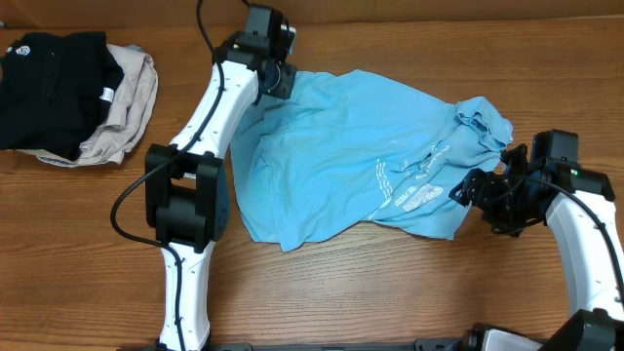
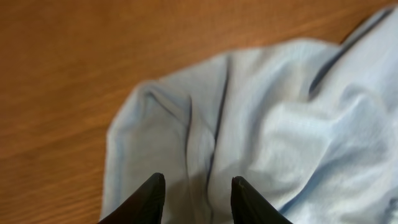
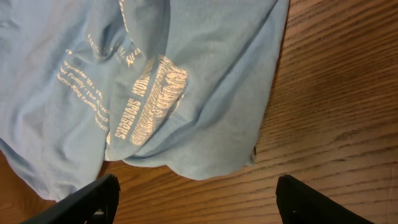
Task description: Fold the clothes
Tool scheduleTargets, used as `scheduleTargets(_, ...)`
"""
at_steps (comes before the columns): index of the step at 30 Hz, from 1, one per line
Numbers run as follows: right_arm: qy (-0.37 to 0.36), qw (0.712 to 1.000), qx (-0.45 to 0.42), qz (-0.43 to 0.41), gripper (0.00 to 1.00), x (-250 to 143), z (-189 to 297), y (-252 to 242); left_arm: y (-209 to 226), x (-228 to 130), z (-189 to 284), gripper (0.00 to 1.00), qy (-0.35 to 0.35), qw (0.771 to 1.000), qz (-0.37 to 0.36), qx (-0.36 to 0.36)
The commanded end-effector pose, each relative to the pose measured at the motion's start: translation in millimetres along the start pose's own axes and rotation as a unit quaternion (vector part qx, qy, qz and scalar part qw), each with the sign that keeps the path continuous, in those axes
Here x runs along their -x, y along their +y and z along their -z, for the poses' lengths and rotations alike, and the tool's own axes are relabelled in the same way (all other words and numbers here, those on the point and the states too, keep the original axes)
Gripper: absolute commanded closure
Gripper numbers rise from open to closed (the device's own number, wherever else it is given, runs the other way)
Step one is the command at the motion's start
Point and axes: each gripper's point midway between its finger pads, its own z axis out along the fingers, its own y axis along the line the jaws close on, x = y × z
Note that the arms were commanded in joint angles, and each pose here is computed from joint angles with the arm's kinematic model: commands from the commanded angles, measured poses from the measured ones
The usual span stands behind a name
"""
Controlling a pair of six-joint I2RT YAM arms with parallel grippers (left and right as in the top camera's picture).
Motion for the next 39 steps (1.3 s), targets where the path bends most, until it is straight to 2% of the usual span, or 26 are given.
scheduleTargets(1,0.001,1.0,-0.004,0.002,0.16,0,-3,-1,-4,-15,-8,0.63,0.021,1.0,0.002,-0.012)
scheduleTargets(13,0.004,1.0,-0.005,0.001,0.16,-1,-3,-2,-11,-50,-22,0.61,0.069,0.997,0.001,-0.023)
scheduleTargets(29,0.004,1.0,-0.005,0.003,0.15,-1,-3,-2,-11,-66,-37,0.62,0.075,0.997,0.002,-0.024)
scheduleTargets(32,0.003,1.0,-0.005,0.003,0.15,-1,-3,-2,-10,-70,-39,0.68,0.078,0.997,0.002,-0.023)
scheduleTargets(36,0.0,1.0,-0.004,0.005,0.15,1,-3,-1,-9,-66,-39,0.96,0.071,0.997,0.003,-0.023)
scheduleTargets(39,0.0,1.0,-0.004,0.005,0.15,1,-3,-1,-8,-56,-36,0.96,0.057,0.998,0.002,-0.019)
